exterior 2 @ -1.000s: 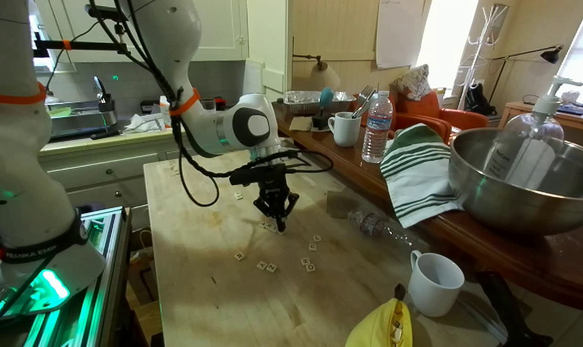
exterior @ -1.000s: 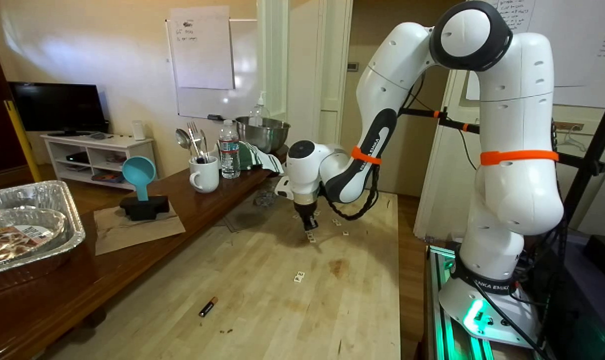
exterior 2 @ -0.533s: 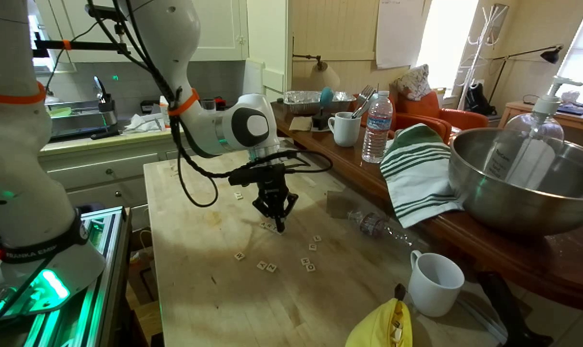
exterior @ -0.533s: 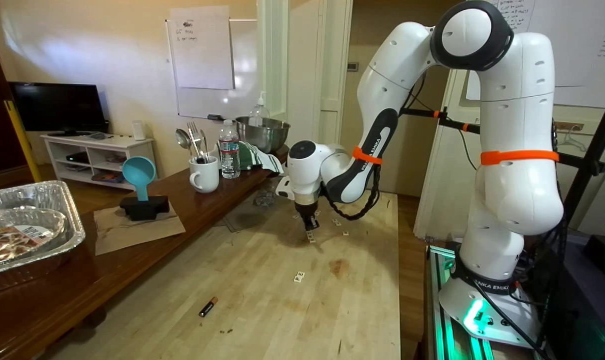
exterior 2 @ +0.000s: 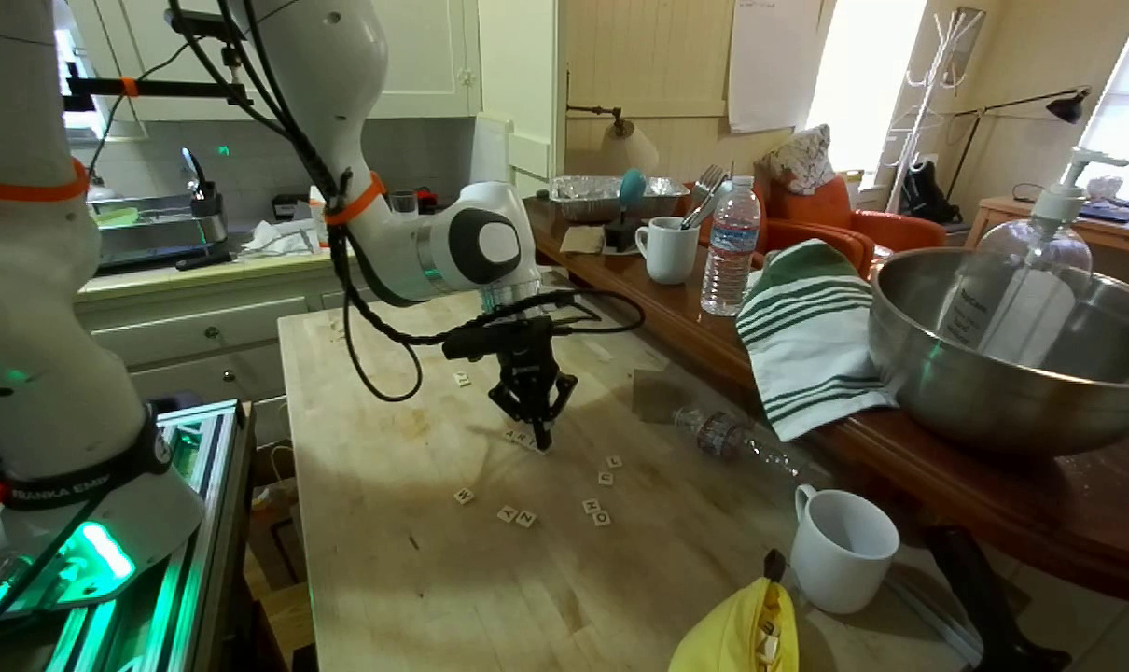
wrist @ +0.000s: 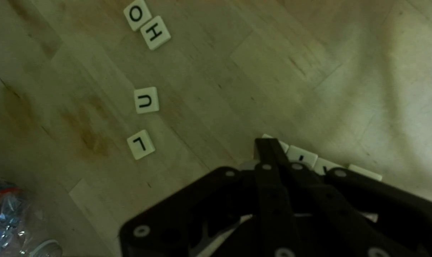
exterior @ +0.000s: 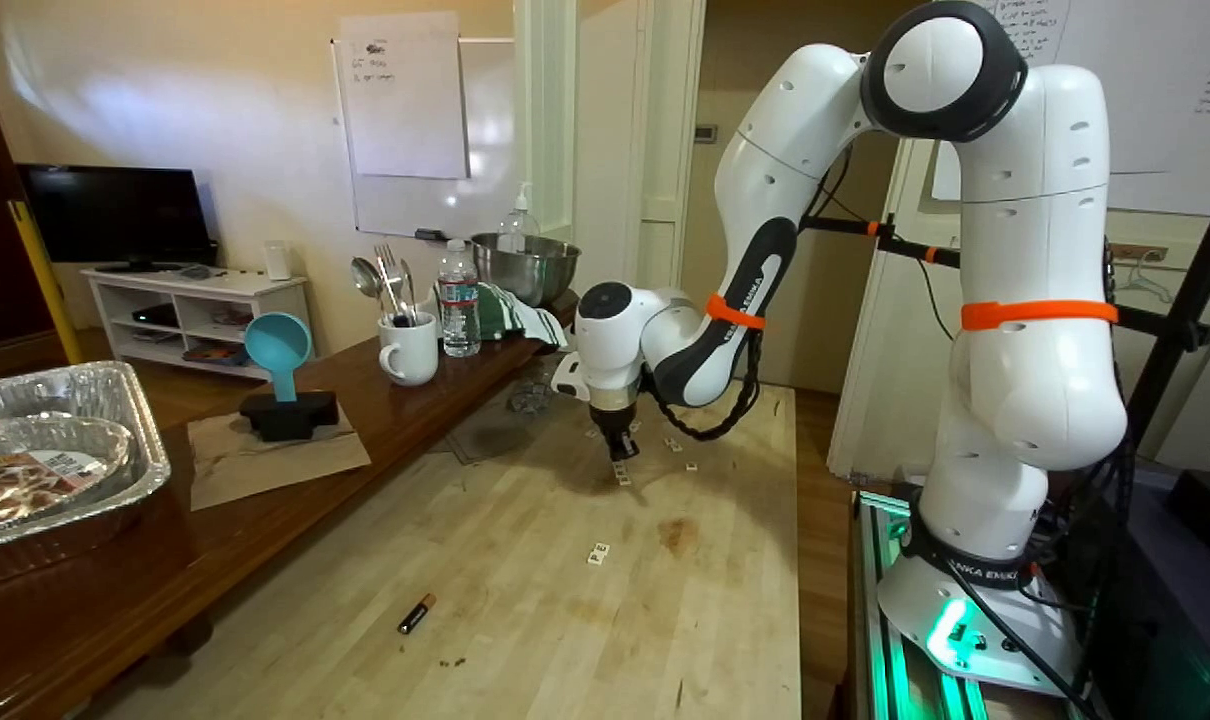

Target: Move the tile letter s from the left word to the right word

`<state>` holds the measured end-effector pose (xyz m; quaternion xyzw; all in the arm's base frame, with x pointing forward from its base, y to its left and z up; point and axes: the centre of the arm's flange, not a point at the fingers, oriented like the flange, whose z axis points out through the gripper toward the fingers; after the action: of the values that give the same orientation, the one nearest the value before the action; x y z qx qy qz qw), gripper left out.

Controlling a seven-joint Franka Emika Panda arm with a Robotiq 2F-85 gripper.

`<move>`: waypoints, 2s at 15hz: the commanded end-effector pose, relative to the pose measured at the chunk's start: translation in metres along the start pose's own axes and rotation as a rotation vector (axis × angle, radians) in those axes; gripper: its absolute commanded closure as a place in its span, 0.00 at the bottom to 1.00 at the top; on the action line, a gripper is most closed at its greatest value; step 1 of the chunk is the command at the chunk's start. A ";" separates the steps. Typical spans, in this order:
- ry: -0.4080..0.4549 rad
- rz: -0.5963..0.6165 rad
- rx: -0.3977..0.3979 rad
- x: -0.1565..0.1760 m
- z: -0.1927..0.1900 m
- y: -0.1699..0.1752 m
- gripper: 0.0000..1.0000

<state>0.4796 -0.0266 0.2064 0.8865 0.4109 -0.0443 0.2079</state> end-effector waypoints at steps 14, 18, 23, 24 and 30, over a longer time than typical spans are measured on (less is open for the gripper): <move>0.001 0.006 0.018 -0.012 0.007 -0.011 1.00; 0.005 0.009 0.014 -0.011 0.005 -0.010 1.00; 0.015 0.012 0.009 -0.009 -0.001 -0.008 1.00; 0.014 0.013 0.003 -0.009 -0.001 -0.008 1.00; 0.018 0.010 0.008 -0.007 -0.006 -0.006 1.00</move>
<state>0.4771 -0.0266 0.2072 0.8874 0.4101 -0.0442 0.2062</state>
